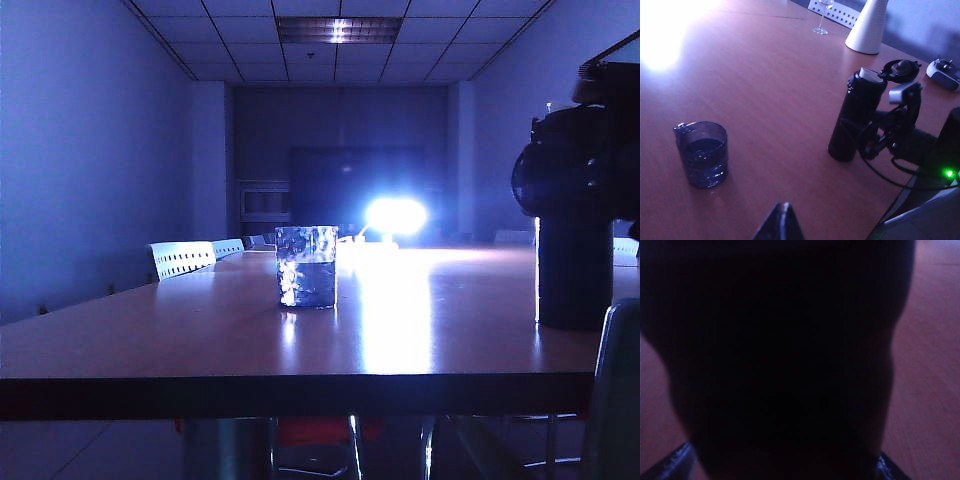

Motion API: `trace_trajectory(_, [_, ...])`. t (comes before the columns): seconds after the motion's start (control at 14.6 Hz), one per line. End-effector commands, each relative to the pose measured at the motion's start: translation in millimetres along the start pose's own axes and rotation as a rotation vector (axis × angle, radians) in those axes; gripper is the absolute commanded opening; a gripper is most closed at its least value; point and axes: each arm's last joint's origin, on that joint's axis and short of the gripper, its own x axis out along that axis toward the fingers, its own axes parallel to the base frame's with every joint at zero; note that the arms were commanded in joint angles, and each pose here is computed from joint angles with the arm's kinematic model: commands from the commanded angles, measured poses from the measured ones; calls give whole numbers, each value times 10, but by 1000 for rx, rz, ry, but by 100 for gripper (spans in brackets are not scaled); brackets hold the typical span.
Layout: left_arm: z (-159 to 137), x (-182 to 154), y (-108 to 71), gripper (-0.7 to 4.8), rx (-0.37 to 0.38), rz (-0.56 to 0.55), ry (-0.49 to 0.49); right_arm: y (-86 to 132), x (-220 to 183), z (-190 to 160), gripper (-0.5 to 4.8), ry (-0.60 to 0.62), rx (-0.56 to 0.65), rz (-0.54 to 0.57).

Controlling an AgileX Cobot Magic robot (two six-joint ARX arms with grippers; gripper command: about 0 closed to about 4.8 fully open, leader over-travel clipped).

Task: Pick up the black thermos cup, pour some water from it into the cup, and then put the thermos cup back on the table.

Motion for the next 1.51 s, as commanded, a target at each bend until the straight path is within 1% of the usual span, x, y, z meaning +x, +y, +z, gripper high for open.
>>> trace_trajectory(0.07, [31,-10,-7,-5,7,-9,-19,22,108,-44,479,1,3,-1])
trace_trajectory(0.21, [31,-10,-7,-5,7,-10,-19,49,200,-9,479,-10,6,1])
trace_trajectory(0.41, [31,-10,-7,-5,7,-9,-19,49,209,-3,479,-9,6,-4])
trace_trajectory(0.48, [31,-10,-7,-5,7,-9,-19,50,206,-8,342,-6,5,1])
trace_trajectory(0.55, [31,-10,-7,-5,7,-9,-19,51,207,-6,163,-7,5,0])
trace_trajectory(0.62, [31,-10,-7,-5,7,-9,-19,50,207,-3,84,-10,6,-2])
trace_trajectory(0.75, [31,-10,-7,-5,7,-9,-19,51,207,4,85,-17,7,-1])
trace_trajectory(0.89, [31,-10,-7,-5,7,-9,-19,73,222,69,85,-27,6,30])
trace_trajectory(0.96, [30,-10,-7,-5,7,-9,-18,95,252,143,85,-30,-6,43])
trace_trajectory(1.03, [31,-10,-7,-5,8,-9,-19,136,307,256,85,-27,-39,79])
trace_trajectory(1.17, [34,-11,-1,-5,8,13,-20,219,470,509,85,-16,-49,99])
trace_trajectory(1.24, [49,-17,13,-5,16,68,-23,281,590,683,85,24,-60,97])
trace_trajectory(1.3, [55,-20,23,-5,32,104,-25,319,657,812,85,34,-99,97])
trace_trajectory(1.37, [56,-27,33,-5,33,145,-12,360,717,928,85,18,-141,106])
trace_trajectory(1.51, [54,-55,60,-5,39,262,44,437,849,1086,85,-8,-204,162])
